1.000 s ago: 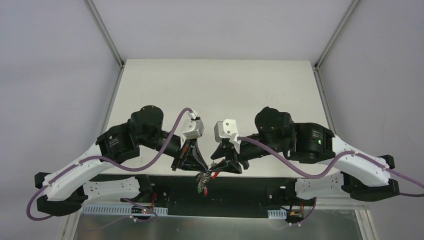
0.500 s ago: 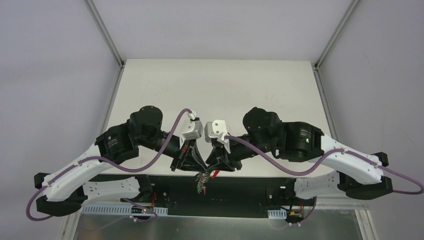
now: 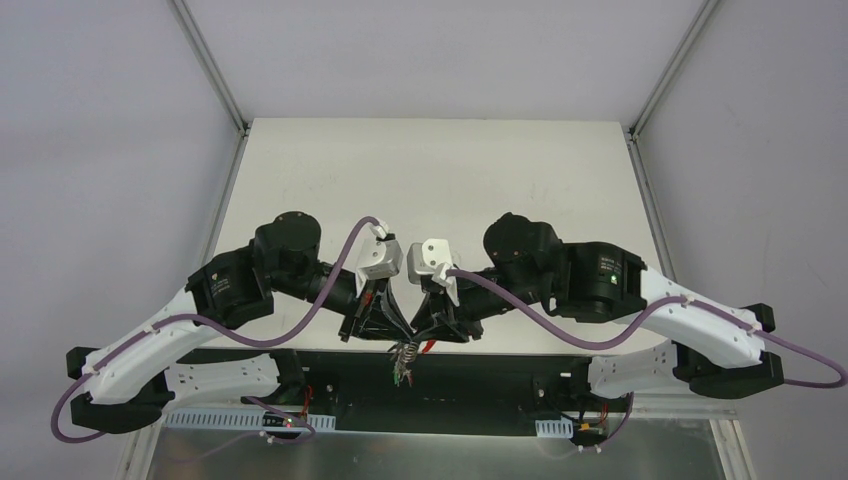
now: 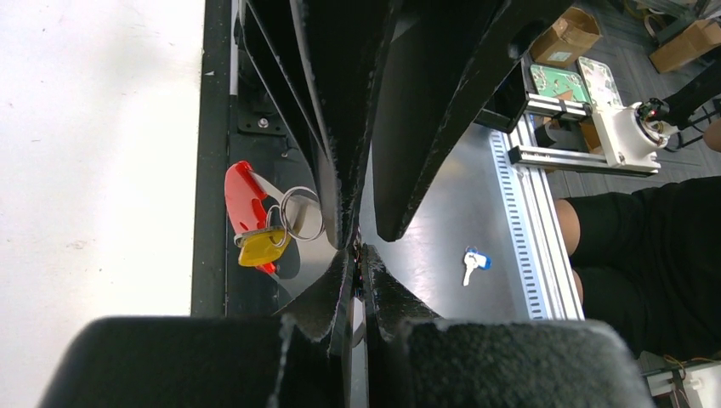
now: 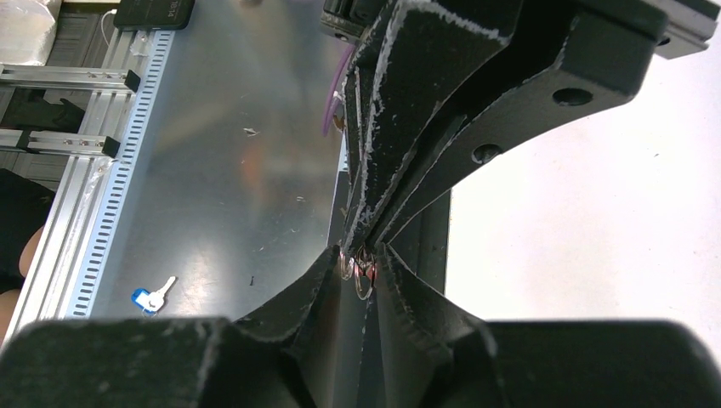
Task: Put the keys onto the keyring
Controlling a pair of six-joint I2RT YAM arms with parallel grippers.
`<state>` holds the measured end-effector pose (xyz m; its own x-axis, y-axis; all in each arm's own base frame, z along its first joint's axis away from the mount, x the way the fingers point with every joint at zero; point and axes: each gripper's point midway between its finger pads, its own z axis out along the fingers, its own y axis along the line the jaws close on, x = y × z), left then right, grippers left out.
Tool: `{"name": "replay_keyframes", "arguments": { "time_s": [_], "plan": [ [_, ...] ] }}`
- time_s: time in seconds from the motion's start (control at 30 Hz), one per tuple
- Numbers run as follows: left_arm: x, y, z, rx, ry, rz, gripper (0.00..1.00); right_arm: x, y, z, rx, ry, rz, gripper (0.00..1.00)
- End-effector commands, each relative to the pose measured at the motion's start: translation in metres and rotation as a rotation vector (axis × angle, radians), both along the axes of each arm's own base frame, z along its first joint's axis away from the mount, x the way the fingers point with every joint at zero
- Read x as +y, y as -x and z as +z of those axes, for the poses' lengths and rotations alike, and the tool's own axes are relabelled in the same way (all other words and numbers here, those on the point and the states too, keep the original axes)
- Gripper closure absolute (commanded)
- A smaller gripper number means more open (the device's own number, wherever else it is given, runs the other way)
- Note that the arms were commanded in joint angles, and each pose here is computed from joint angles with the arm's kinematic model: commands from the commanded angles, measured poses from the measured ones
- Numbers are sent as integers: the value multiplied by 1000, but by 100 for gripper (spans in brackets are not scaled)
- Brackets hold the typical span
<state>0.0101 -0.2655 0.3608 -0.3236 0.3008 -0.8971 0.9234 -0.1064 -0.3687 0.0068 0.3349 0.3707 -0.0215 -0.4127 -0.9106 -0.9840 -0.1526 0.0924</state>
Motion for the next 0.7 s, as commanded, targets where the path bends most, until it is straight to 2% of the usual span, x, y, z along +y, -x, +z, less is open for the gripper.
{"name": "replay_keyframes", "arguments": {
  "time_s": [0.0, 0.1, 0.47, 0.67],
  "plan": [
    [3, 2, 27, -61, 83, -11, 100, 0, 3, 13, 5, -30, 9, 75],
    [3, 1, 26, -63, 83, -8, 100, 0, 4, 13, 5, -28, 15, 76],
    [0, -1, 25, -61, 75, -5, 100, 4, 6, 14, 17, -26, 28, 100],
    [1, -3, 27, -69, 80, 14, 100, 6, 1, 19, 14, -64, -10, 100]
  ]
}}
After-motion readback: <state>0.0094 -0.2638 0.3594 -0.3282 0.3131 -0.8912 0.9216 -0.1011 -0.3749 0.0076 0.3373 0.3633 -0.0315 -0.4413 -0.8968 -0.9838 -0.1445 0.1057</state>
